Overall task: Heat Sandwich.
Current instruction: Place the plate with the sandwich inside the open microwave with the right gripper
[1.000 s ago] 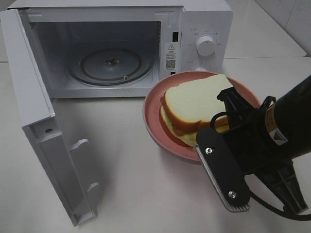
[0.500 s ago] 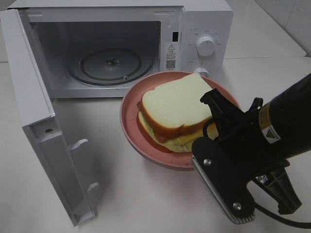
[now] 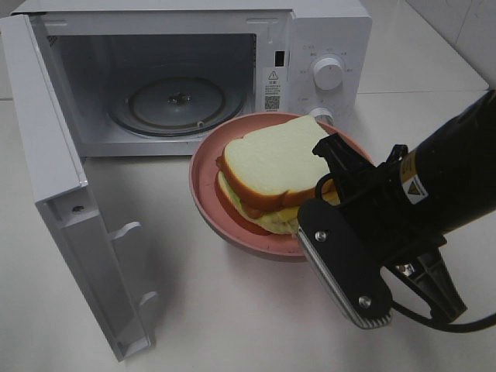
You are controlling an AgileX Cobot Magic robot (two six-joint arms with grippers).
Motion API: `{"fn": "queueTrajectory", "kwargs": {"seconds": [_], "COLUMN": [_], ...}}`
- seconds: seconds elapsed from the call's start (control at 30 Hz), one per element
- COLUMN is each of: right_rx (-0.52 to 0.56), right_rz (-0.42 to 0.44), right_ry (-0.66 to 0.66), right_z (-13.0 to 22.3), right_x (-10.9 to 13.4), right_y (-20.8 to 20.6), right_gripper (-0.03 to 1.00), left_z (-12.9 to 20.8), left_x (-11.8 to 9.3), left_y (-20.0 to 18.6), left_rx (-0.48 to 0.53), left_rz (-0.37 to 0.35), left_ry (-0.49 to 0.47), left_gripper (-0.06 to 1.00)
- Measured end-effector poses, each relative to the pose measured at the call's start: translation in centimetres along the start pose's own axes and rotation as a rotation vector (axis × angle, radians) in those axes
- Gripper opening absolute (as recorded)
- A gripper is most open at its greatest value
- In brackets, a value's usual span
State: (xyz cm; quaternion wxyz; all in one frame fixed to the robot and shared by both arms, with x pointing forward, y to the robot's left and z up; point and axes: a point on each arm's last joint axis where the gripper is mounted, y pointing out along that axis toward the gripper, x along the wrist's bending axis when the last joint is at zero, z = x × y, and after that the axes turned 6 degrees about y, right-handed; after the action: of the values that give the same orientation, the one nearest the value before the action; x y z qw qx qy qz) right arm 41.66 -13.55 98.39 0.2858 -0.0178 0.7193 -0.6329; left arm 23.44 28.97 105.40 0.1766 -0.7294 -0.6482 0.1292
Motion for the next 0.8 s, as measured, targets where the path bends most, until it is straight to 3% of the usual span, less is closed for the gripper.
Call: {"fn": "queueTrajectory", "kwargs": {"seconds": [0.8], "right_rx": [-0.064], "right_rz": [-0.027], "right_ry": [0.003], "right_z": [-2.7], "right_x": [-5.9], "right_y": [3.2], "right_gripper": [0.04], "left_z": [0.0], "left_x": [0.0], "left_y": [0.0], "left_rx": [0.0], "left_rz": [0.0], "left_ry": [0.0], "left_gripper": [0.99]}}
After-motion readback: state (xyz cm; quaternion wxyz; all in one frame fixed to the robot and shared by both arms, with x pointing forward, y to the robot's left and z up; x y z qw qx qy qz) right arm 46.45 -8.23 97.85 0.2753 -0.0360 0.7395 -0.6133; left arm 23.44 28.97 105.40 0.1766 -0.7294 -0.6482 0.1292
